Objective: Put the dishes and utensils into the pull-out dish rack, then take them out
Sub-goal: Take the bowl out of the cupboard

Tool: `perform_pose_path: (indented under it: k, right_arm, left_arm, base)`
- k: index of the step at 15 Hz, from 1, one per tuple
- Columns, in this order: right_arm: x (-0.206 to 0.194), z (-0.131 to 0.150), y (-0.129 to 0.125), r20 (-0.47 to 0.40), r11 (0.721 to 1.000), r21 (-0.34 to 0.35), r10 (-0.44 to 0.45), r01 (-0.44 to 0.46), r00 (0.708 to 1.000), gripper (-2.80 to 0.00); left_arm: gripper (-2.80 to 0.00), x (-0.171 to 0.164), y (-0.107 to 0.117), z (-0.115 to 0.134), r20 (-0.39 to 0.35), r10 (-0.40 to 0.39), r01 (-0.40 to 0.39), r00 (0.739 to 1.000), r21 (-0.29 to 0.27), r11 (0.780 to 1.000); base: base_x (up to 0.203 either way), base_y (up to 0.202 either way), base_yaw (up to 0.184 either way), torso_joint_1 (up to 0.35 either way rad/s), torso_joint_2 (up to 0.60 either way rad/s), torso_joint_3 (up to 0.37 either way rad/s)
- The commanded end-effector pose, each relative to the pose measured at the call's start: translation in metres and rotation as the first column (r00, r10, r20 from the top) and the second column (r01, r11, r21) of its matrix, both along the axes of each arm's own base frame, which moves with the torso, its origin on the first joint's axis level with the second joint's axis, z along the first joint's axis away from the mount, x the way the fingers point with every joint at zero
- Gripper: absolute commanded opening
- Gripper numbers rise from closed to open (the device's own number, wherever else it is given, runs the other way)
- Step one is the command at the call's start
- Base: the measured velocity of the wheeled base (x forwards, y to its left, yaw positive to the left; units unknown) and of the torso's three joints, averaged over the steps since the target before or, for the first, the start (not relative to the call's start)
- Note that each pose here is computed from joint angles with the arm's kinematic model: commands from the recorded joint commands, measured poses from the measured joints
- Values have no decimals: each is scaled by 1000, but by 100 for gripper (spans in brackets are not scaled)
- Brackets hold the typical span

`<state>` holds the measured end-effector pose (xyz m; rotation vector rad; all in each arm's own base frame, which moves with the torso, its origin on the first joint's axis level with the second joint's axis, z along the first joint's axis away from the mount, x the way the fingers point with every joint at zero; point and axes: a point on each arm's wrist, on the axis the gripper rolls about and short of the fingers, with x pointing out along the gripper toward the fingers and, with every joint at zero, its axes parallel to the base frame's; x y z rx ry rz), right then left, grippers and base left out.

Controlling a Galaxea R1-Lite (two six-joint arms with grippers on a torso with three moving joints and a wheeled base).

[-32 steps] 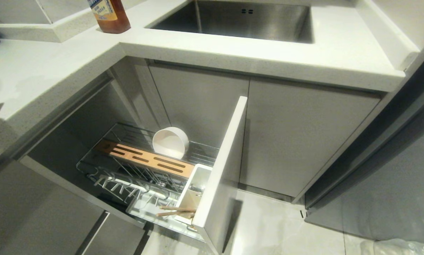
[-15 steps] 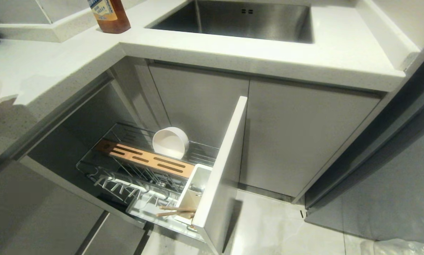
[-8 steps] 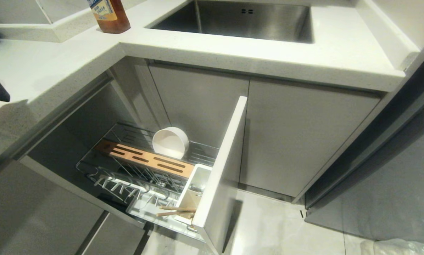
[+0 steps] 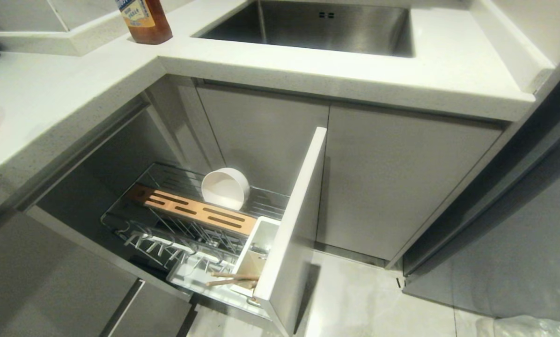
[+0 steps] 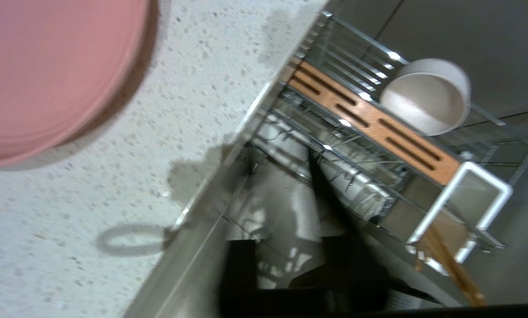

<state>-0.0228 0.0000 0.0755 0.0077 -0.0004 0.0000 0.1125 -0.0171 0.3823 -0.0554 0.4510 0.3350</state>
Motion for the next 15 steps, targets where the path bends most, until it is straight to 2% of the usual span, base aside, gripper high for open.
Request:
perform_pose_path:
  k: [1,3,5,7,9,10,12,15]
  right_arm:
    - [0,0,0,0,1000,0,0,0,1000,-280]
    - [0,0,0,0,1000,0,0,0,1000,-280]
    - [0,0,0,0,1000,0,0,0,1000,-280]
    - [0,0,0,0,1000,0,0,0,1000,-280]
    - [0,0,0,0,1000,0,0,0,1000,-280]
    - [0,0,0,0,1000,0,0,0,1000,-280]
    - [0,0,0,0,1000,0,0,0,1000,-280]
    - [0,0,0,0,1000,0,0,0,1000,-280]
  left_arm:
    - [-280,-23,4,-1,62,-20,23,998,-45,999]
    - [-280,-34,2,-3,124,-109,126,986,-132,983]
    - [-280,-40,-5,-6,134,-243,268,961,-222,937]
    - [-280,-37,-11,-14,110,-316,334,943,-324,885]
    - [-280,-30,-16,-25,65,-334,329,940,-431,841]
    - [-280,-25,-19,-28,55,-320,307,946,-471,827]
    - [-280,-7,-27,-37,47,-253,234,966,-573,786]
    - [-280,19,-40,-59,-1,-227,180,974,-607,774]
  base:
    - [0,0,0,0,0,0]
    - [0,0,0,0,0,0]
    - [0,0,0,0,0,0]
    - [0,0,0,0,0,0]
    - [0,0,0,0,0,0]
    - [0,0,0,0,0,0]
    - [0,0,0,0,0,0]
    - [0,0,0,0,0,0]
